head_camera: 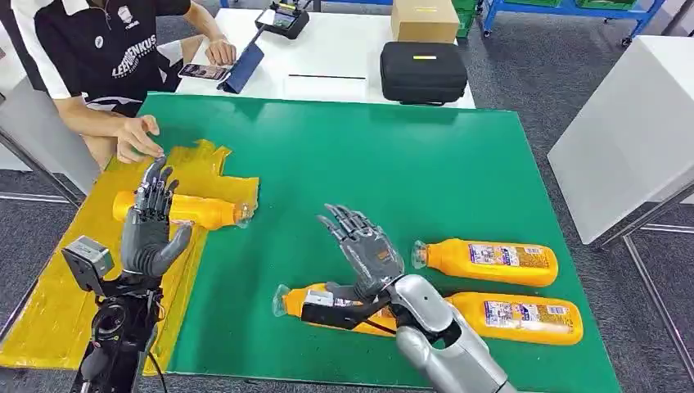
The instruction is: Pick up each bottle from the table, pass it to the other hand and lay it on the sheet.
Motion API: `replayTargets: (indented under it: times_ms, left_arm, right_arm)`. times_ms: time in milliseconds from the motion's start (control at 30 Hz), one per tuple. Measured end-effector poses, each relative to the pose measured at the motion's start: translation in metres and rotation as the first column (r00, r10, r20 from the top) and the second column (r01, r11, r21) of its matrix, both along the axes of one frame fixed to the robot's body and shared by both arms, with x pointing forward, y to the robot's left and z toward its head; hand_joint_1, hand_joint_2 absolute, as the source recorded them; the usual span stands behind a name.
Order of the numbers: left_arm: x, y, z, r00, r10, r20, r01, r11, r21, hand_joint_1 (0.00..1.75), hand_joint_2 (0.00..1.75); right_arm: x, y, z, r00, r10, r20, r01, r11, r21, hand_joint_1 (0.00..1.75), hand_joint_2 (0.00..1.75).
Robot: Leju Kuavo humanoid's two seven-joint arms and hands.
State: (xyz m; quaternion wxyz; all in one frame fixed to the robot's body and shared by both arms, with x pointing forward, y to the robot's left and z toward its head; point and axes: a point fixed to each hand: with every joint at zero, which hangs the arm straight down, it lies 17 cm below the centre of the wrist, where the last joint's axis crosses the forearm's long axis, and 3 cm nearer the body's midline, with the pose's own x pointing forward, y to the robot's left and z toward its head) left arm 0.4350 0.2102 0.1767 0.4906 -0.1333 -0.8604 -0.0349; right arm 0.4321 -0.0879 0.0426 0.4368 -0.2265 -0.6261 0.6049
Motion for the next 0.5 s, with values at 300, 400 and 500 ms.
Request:
replayTargets:
  times_ms: [300,400,500]
  left_arm:
    - [-0.006,-0.01,0.01,0.999,-0.036,0.022,0.037,0.999,-0.029,0.0,1.75]
    - [-0.006,-0.011,0.01,0.999,-0.038,0.022,0.039,0.999,-0.032,0.0,1.75]
    - [-0.006,-0.012,0.01,0.999,-0.039,0.023,0.04,0.999,-0.032,0.0,1.75]
  right_arm:
    - [-0.008,-0.001,-0.048,0.995,0.058,-0.079,-0.069,0.987,-0.147,0.0,1.75]
    - [-0.006,-0.001,-0.05,0.995,0.061,-0.083,-0.073,0.984,-0.159,0.0,1.75]
    - [-0.005,-0.001,-0.052,0.994,0.065,-0.086,-0.078,0.982,-0.17,0.0,1.75]
